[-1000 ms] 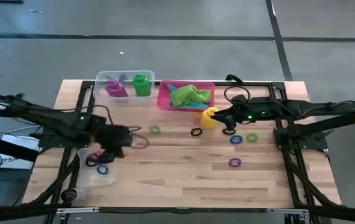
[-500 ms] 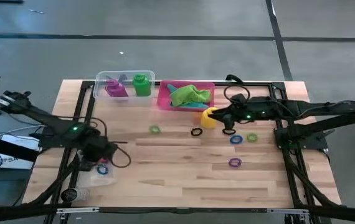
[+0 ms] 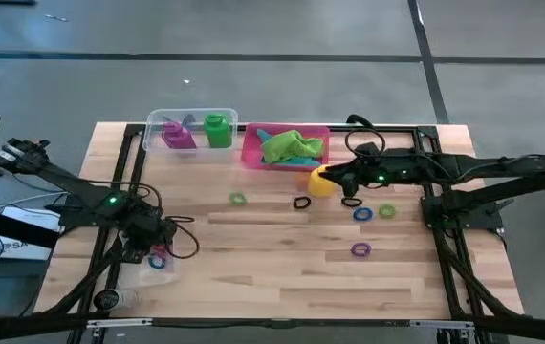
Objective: Pick & Place Sports Items
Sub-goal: Put the green spring keychain into the bottom transparent bin
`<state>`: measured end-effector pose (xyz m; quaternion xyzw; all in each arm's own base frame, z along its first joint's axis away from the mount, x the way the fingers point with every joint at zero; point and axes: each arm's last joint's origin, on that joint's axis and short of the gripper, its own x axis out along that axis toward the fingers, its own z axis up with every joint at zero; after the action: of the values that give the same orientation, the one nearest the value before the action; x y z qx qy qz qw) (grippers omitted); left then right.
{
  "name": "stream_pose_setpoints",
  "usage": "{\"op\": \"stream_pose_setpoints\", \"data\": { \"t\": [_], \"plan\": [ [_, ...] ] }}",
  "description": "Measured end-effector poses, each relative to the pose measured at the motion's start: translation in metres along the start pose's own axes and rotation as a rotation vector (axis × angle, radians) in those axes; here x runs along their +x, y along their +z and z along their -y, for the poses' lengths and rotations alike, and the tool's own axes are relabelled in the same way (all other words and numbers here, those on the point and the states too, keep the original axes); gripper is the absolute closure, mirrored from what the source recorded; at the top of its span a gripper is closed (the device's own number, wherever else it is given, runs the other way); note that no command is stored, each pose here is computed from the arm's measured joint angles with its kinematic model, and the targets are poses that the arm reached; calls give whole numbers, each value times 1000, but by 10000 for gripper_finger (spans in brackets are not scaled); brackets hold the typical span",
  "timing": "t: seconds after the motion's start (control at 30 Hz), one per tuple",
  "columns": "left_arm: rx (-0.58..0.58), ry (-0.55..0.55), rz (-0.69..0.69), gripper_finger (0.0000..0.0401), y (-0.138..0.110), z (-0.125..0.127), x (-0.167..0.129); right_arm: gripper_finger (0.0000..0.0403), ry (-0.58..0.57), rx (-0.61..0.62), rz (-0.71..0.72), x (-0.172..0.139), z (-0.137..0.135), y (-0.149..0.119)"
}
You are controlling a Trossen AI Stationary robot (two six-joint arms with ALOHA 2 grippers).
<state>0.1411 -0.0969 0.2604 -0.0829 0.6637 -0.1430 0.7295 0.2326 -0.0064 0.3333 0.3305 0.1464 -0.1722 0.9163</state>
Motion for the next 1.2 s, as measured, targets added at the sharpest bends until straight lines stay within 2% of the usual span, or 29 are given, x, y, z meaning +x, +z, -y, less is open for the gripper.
{"op": "stream_pose_setpoints", "data": {
  "t": [0.2, 0.33, 0.47, 0.73, 1.0, 1.2],
  "plan": [
    [-79, 5, 4, 198, 1, -3, -1, 239, -7, 0, 6, 0, 0, 0],
    [-117, 81, 46, 195, 4, -9, -2, 239, -6, 0, 6, 0, 0, 0],
    [-213, 170, 112, 195, 9, -20, -5, 239, -7, 0, 6, 0, 0, 0],
    [-374, 170, 199, 194, 23, -44, -12, 239, -6, -3, 6, 0, 0, 0],
    [-662, 149, 370, 194, 38, -78, -26, 239, -5, -8, 4, 0, 0, 0],
    [-898, 222, 579, 194, 48, -108, -39, 239, -5, -8, 4, 0, 0, 0]
  ]
}}
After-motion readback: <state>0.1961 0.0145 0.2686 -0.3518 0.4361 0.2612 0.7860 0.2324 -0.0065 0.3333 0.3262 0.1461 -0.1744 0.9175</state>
